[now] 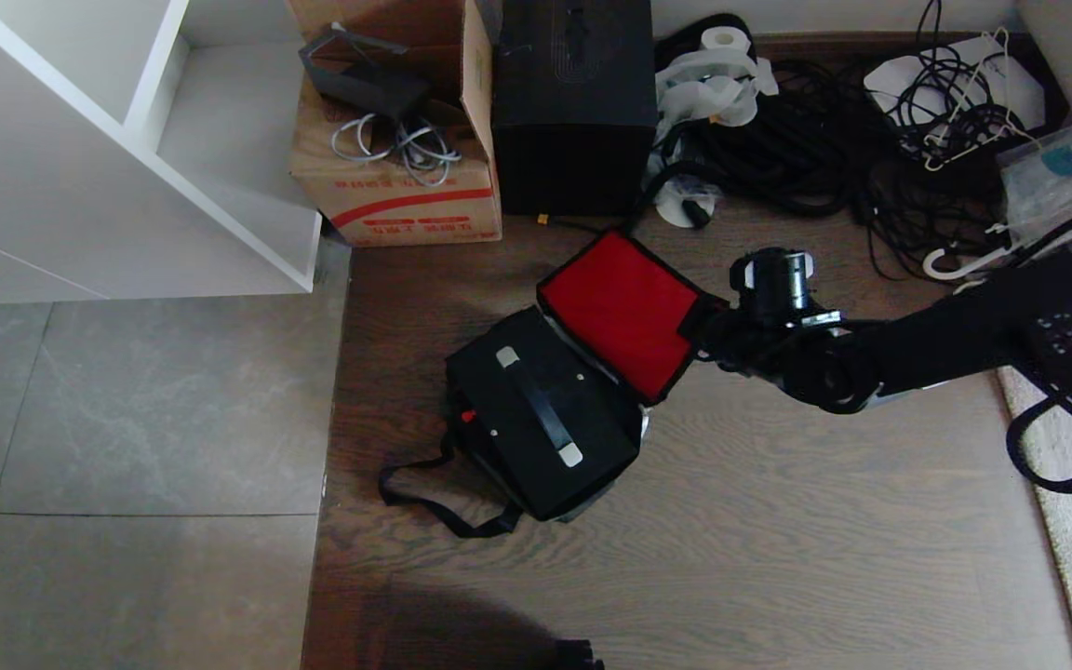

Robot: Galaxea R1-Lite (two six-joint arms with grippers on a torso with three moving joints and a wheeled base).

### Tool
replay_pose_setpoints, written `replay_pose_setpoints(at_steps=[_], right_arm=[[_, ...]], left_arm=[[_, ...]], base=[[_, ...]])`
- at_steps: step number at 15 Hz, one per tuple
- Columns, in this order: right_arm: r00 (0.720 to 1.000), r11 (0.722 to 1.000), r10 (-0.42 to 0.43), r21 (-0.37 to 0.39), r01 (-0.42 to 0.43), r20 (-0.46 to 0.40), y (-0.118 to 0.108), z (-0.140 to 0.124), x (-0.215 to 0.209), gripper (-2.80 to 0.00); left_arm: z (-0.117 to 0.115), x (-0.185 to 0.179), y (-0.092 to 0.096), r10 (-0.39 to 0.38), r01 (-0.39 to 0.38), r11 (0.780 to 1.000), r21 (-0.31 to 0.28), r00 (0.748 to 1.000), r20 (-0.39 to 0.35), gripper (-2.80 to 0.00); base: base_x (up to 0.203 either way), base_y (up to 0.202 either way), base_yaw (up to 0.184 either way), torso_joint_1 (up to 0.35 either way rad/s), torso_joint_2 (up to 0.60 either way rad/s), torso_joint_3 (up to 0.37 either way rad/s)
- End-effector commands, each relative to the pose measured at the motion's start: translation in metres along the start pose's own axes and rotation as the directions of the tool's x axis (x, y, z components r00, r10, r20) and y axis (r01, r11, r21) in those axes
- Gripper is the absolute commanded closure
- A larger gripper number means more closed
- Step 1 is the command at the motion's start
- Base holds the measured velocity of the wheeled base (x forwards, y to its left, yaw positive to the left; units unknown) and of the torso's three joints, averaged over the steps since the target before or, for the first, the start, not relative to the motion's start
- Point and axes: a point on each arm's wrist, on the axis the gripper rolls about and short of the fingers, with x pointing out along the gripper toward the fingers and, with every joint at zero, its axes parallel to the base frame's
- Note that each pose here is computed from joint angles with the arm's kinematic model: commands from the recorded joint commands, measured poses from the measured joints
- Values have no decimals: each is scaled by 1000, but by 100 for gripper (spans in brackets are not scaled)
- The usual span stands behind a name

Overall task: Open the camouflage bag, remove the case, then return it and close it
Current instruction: Close the top of the storage box

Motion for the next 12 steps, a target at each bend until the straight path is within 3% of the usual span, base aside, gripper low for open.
replay_pose_setpoints(at_steps=[1, 4, 9, 12], right_arm=[[995, 996, 85, -11, -84, 61, 23, 22, -39, 0], [983, 986, 160, -67, -155, 87, 43, 29, -67, 0], [989, 971, 104, -204, -124, -105, 25, -29, -77, 0], [984, 949, 93, -287, -133, -150, 20, -54, -79, 0]], left_arm=[[-2, 1, 0, 0, 0, 1000, 0, 1000, -8, 0], [-2, 1, 0, 0, 0, 1000, 0, 1000, -8, 0], [-2, 1, 0, 0, 0, 1000, 0, 1000, -8, 0], [-2, 1, 0, 0, 0, 1000, 0, 1000, -8, 0]], base=[[0, 0, 0, 0, 0, 0], [0, 0, 0, 0, 0, 0], [0, 0, 0, 0, 0, 0], [0, 0, 0, 0, 0, 0]])
